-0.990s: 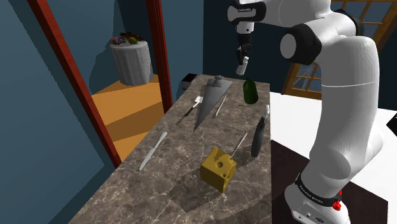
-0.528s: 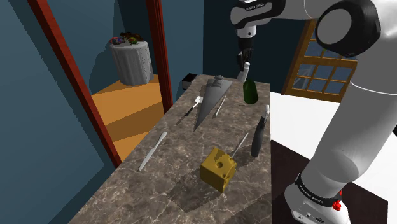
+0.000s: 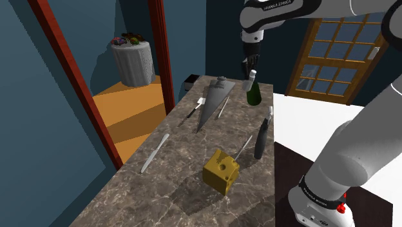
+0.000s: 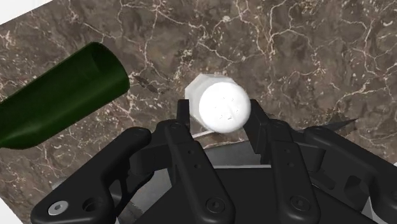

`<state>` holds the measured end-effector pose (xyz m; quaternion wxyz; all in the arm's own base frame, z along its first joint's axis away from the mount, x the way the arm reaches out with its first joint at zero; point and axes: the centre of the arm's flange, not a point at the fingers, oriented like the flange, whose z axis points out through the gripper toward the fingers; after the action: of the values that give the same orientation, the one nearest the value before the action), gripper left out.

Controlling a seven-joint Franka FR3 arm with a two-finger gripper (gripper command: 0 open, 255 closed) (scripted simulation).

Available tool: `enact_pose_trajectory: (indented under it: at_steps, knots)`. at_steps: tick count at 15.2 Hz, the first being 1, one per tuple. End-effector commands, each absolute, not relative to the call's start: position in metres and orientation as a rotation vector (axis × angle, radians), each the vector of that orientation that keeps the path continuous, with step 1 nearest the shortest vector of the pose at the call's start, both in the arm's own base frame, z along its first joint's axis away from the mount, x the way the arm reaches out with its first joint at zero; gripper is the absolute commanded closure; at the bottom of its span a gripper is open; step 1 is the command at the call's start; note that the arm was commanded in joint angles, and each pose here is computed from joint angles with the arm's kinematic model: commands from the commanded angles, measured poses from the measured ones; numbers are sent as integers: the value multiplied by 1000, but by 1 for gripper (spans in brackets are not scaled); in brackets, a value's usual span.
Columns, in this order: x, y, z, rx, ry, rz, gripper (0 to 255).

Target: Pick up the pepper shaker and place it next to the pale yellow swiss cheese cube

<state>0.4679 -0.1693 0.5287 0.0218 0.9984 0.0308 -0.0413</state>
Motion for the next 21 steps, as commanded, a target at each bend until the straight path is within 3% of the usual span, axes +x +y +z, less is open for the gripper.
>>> enact_pose_trajectory:
  at_steps: [1, 21]
  knots:
    - [453, -148, 529, 3093, 95, -128, 255]
    - [292, 62, 529, 3093, 95, -128, 255]
